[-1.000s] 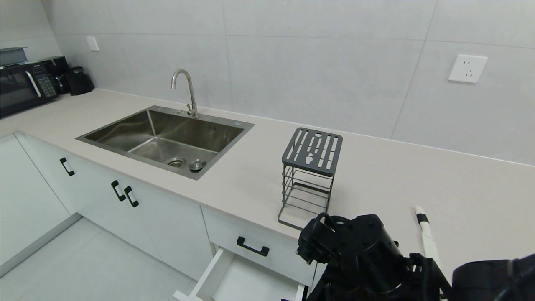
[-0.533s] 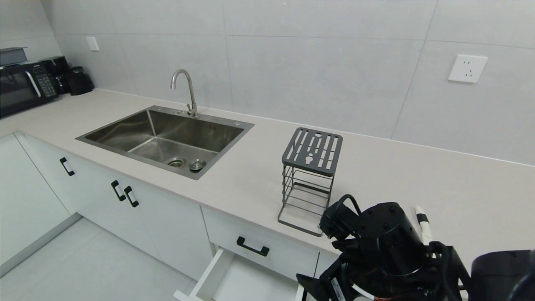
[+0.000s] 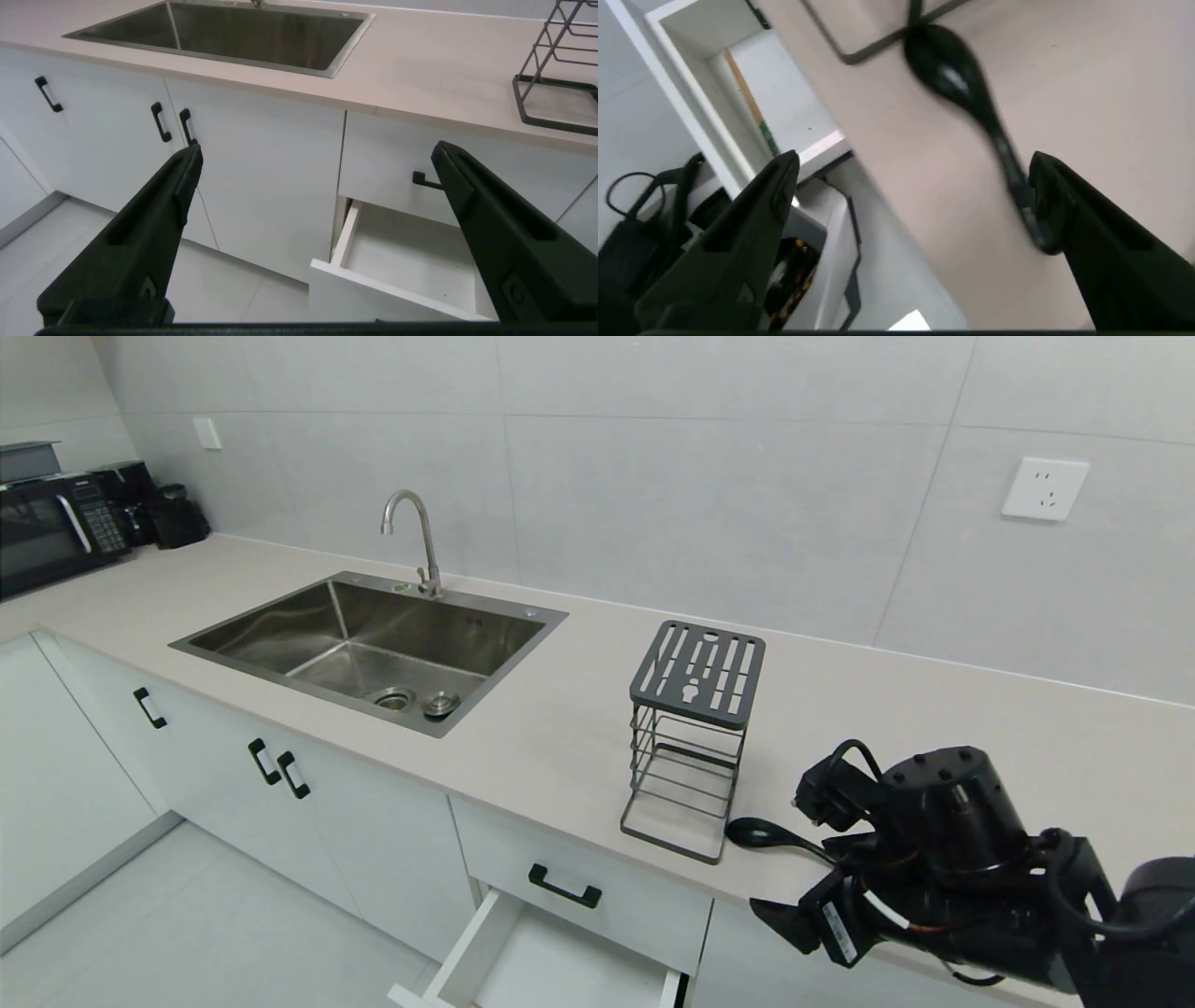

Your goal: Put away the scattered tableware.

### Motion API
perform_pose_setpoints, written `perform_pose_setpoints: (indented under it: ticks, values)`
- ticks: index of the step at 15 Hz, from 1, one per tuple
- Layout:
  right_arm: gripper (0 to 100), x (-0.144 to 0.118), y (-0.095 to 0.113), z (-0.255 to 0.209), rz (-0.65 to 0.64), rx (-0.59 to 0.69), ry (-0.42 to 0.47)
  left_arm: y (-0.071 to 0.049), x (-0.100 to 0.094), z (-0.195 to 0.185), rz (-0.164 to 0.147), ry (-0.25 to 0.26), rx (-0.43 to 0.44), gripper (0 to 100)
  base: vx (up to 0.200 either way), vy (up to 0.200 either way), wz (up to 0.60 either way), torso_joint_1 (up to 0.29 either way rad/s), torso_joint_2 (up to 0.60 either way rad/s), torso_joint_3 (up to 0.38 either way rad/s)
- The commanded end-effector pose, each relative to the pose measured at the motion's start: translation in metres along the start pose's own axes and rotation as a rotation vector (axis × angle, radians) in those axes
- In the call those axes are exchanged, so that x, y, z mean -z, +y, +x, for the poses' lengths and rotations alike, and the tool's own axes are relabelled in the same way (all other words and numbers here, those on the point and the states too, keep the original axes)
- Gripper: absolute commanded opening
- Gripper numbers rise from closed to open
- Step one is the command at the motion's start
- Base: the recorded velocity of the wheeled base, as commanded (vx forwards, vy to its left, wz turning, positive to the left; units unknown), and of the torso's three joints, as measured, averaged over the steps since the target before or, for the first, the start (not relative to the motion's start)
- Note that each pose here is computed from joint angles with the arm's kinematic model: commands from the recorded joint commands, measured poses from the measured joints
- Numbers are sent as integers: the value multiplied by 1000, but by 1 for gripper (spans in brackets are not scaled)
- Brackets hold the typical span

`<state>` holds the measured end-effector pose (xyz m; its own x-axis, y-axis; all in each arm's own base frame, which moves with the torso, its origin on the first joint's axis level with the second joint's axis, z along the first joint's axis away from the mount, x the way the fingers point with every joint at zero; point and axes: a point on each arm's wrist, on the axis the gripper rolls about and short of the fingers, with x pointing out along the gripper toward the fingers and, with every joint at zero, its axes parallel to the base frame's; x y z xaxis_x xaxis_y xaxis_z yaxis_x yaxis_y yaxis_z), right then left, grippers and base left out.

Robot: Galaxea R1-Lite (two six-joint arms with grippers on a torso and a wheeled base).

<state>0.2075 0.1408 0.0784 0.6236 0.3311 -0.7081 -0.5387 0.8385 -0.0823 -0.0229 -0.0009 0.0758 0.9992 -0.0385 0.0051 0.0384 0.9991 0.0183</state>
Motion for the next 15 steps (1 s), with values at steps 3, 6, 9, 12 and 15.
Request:
perform_pose_setpoints:
  ticks: [3, 6, 9, 12, 15]
  values:
    - [100, 5, -52, 6, -35, 8, -17, 0, 0, 0, 0, 1, 0, 100, 0, 0, 0, 0, 0, 0]
    - [100, 10, -58, 18, -26, -9, 6, 0, 0, 0, 0, 1, 0, 100, 0, 0, 0, 0, 0, 0]
    - [100, 17, -55, 32, -32, -25, 57, 0, 0, 0, 0, 1, 0, 100, 0, 0, 0, 0, 0, 0]
    - [100, 15, -58, 51, -23, -26, 58, 0, 0, 0, 0, 1, 0, 100, 0, 0, 0, 0, 0, 0]
    - [100, 12, -60, 58, -16, -23, 55, 0, 0, 0, 0, 1, 0, 100, 0, 0, 0, 0, 0, 0]
